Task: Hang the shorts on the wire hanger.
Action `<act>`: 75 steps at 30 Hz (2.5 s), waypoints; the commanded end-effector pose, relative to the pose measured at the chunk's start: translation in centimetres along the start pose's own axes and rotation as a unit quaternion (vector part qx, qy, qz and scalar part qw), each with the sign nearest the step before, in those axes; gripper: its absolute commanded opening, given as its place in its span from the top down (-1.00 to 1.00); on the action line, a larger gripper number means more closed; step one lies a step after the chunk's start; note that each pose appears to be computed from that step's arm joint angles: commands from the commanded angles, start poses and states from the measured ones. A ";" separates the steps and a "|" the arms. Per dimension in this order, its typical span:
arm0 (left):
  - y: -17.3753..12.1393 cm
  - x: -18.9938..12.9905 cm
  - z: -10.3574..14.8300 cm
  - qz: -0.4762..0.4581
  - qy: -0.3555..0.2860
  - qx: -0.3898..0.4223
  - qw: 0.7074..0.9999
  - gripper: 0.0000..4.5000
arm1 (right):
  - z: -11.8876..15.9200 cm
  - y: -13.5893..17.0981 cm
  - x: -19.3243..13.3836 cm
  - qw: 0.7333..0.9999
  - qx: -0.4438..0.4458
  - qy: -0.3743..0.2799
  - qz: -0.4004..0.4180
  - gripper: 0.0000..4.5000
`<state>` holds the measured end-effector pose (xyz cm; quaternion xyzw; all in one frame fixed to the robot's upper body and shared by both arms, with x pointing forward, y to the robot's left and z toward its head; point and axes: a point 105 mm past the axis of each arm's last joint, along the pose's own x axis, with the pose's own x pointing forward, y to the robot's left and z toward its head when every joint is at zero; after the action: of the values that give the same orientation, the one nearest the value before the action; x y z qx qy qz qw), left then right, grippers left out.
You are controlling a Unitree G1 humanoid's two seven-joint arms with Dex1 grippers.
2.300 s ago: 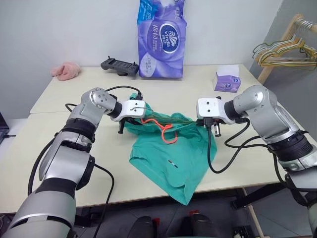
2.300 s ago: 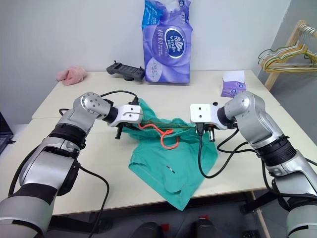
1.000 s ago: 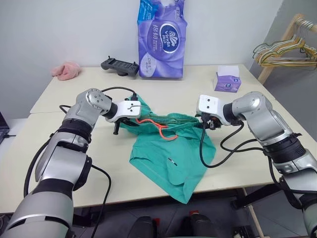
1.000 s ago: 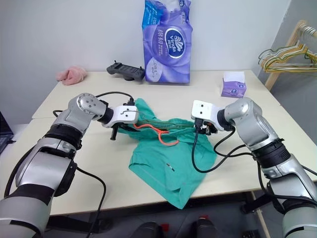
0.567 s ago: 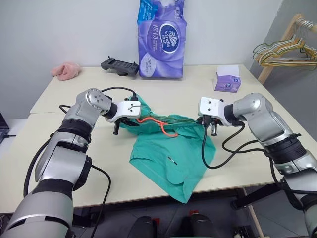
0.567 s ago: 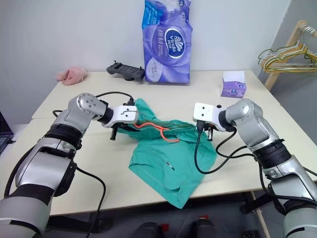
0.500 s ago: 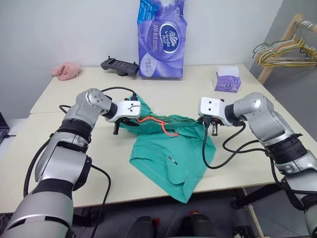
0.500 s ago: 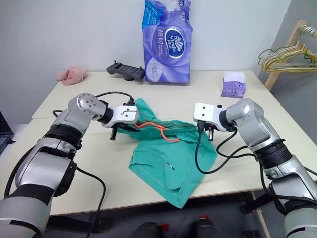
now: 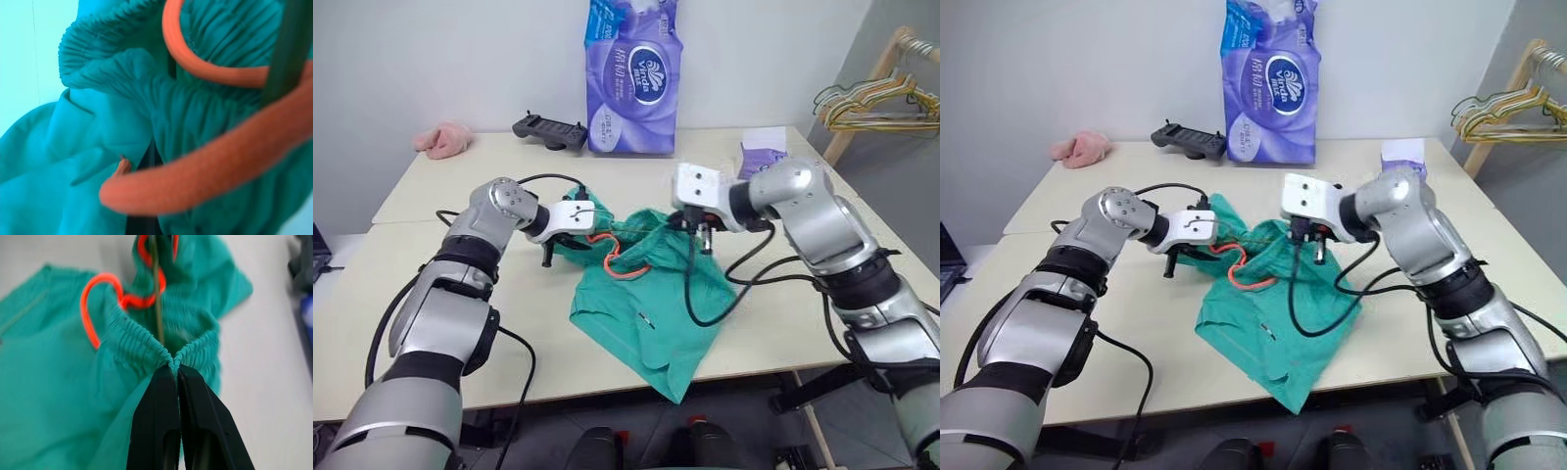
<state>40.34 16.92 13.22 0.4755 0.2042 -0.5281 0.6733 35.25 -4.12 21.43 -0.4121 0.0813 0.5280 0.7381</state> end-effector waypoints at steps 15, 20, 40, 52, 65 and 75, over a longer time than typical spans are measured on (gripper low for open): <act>1.3 -1.2 0.8 0.033 -0.005 0.021 0.999 1.00 | -3.4 2.3 2.0 0.998 -0.024 0.050 0.042 0.98; 1.4 -0.9 1.1 0.035 -0.009 0.023 0.999 1.00 | -2.1 1.8 2.5 0.999 -0.021 0.031 0.033 0.98; 1.7 -0.9 1.3 0.042 -0.011 0.026 0.999 1.00 | 0.4 3.4 1.8 0.996 -0.046 0.008 0.077 0.77; 1.8 -0.7 1.6 0.042 -0.013 0.026 0.999 1.00 | 1.9 1.5 -0.5 0.999 -0.038 -0.011 0.027 -0.22; 1.6 -0.4 1.7 0.038 -0.015 0.028 0.999 1.00 | -3.0 1.6 -3.7 0.997 -0.003 0.075 0.000 -0.22; 2.0 -0.6 2.3 0.039 -0.017 0.035 0.998 1.00 | -7.3 -0.8 0.1 0.989 -0.039 0.142 -0.032 -0.22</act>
<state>40.88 15.78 13.32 0.4869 0.1882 -0.5236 0.6733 37.18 -8.97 15.28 -0.4883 0.1811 0.4675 0.7143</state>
